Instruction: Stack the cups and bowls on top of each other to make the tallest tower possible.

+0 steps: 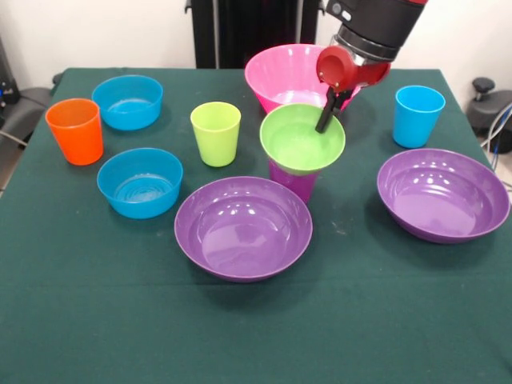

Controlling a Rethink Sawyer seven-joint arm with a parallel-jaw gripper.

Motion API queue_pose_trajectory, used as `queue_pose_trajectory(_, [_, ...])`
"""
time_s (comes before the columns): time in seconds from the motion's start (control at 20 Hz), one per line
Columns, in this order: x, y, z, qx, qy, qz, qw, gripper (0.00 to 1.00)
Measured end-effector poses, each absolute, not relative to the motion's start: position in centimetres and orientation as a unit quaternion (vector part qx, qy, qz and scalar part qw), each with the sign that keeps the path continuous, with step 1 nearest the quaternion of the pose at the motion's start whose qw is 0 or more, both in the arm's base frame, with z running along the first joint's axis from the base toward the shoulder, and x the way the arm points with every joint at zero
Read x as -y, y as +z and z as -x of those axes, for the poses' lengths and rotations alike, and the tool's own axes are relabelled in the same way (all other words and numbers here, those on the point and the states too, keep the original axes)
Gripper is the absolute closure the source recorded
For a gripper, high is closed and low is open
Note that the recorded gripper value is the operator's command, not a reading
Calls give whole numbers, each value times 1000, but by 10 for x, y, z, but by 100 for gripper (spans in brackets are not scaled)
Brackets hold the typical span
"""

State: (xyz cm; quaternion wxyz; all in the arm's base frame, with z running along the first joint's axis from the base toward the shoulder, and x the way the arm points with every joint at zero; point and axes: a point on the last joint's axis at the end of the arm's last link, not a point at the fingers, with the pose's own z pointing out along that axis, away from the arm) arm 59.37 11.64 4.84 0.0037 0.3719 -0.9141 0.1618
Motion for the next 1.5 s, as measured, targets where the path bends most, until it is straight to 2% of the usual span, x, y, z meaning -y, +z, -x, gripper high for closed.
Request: queue_pose_trajectory(1.5, [-117,48,-596,922,150,-358,-1,100])
